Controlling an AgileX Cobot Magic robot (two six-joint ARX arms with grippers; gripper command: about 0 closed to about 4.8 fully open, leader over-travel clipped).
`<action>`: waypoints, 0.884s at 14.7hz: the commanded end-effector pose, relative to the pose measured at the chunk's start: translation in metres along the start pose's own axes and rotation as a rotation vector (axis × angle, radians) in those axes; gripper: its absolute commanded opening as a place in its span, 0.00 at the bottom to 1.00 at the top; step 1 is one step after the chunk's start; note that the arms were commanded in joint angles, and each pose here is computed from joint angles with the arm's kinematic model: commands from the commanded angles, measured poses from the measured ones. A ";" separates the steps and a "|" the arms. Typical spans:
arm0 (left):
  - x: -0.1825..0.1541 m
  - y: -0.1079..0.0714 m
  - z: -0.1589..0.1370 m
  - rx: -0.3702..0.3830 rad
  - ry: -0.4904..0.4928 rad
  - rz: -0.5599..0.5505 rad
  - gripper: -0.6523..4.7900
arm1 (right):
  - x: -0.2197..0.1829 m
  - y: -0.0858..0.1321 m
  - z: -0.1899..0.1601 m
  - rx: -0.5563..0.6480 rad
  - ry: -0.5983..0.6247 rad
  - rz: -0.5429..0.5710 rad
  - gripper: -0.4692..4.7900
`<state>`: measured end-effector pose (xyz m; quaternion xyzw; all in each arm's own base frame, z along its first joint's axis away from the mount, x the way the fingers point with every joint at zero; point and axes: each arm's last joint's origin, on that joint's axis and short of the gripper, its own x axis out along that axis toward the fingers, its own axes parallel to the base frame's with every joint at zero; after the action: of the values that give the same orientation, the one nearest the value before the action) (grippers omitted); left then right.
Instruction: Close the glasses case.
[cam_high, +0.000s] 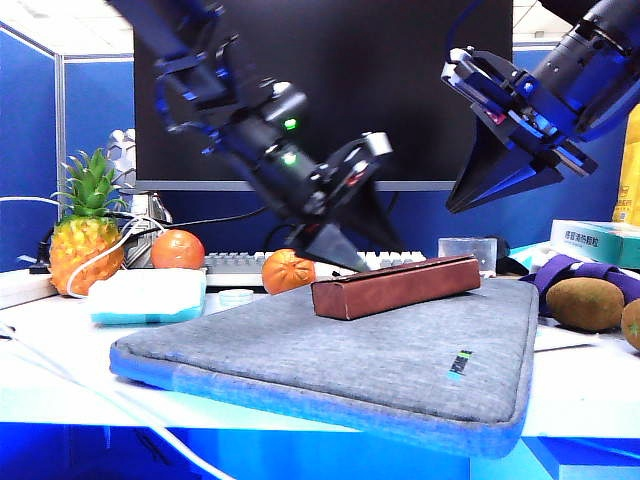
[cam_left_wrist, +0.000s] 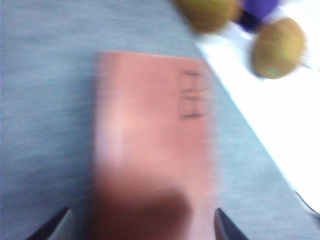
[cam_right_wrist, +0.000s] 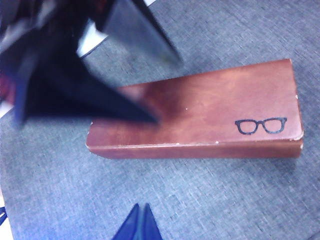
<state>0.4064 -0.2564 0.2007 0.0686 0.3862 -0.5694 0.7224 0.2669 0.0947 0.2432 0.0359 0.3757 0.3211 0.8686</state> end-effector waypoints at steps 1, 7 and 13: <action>-0.001 -0.019 0.015 0.035 0.009 -0.070 0.80 | -0.001 0.001 0.003 -0.016 -0.021 0.005 0.09; -0.094 -0.059 0.079 0.309 -0.014 0.582 0.80 | -0.010 -0.010 0.015 -0.052 -0.124 -0.034 0.09; -0.257 -0.168 0.075 0.346 -0.227 0.775 0.79 | -0.079 -0.023 0.034 -0.047 -0.395 -0.054 0.09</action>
<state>0.2916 -0.1646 0.4697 0.2581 0.1410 -0.3402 0.8932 0.2672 0.0421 0.2957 0.0693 0.2283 0.2935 0.9257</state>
